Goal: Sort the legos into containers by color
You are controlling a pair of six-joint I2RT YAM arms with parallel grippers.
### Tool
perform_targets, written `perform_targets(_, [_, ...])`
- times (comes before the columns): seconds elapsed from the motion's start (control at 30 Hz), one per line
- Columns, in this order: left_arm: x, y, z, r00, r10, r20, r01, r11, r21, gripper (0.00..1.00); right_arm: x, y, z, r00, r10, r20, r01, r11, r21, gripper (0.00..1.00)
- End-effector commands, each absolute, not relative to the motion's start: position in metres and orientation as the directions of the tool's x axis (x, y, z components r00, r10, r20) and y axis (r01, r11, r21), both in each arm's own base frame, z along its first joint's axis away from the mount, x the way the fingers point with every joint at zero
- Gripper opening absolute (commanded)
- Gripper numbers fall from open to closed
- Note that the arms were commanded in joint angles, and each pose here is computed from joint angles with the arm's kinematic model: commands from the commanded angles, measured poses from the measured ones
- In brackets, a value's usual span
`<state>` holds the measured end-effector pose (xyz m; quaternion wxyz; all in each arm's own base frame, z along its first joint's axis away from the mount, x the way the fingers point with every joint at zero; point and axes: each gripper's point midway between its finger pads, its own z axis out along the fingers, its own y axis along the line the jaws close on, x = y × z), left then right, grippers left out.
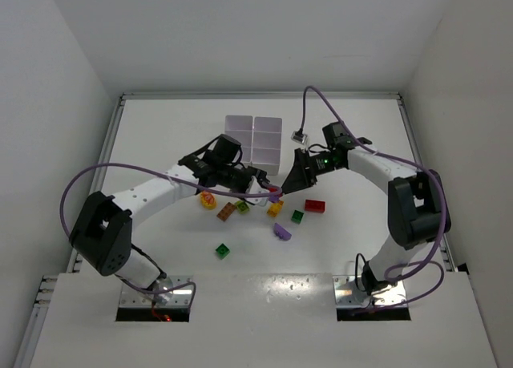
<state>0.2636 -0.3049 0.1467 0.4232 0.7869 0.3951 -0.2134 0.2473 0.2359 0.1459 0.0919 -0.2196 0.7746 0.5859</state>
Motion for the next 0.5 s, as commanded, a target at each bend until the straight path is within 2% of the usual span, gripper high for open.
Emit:
perform_targets(0.0, [0.257, -0.319, 0.181, 0.657, 0.348, -0.669, 0.754, -0.312, 0.578, 0.22, 0.255, 0.243, 0.156, -0.869, -0.226, -0.440, -0.480, 0.171, 0.860, 0.73])
perform_targets(0.4, [0.246, -0.328, 0.203, 0.680, 0.291, -0.673, 0.733, -0.296, 0.613, 0.20, 0.273, 0.247, 0.151, -0.866, -0.222, -0.447, -0.488, 0.189, 0.852, 0.73])
perform_targets(0.43, [0.243, -0.331, 0.203, 0.683, 0.285, -0.673, 0.730, -0.302, 0.613, 0.20, 0.274, 0.247, 0.152, -0.867, -0.219, -0.448, -0.488, 0.189, 0.852, 0.71])
perform_targets(0.47, [0.243, -0.330, 0.203, 0.676, 0.288, -0.678, 0.736, -0.300, 0.607, 0.20, 0.274, 0.247, 0.150, -0.871, -0.220, -0.439, -0.479, 0.180, 0.859, 0.65])
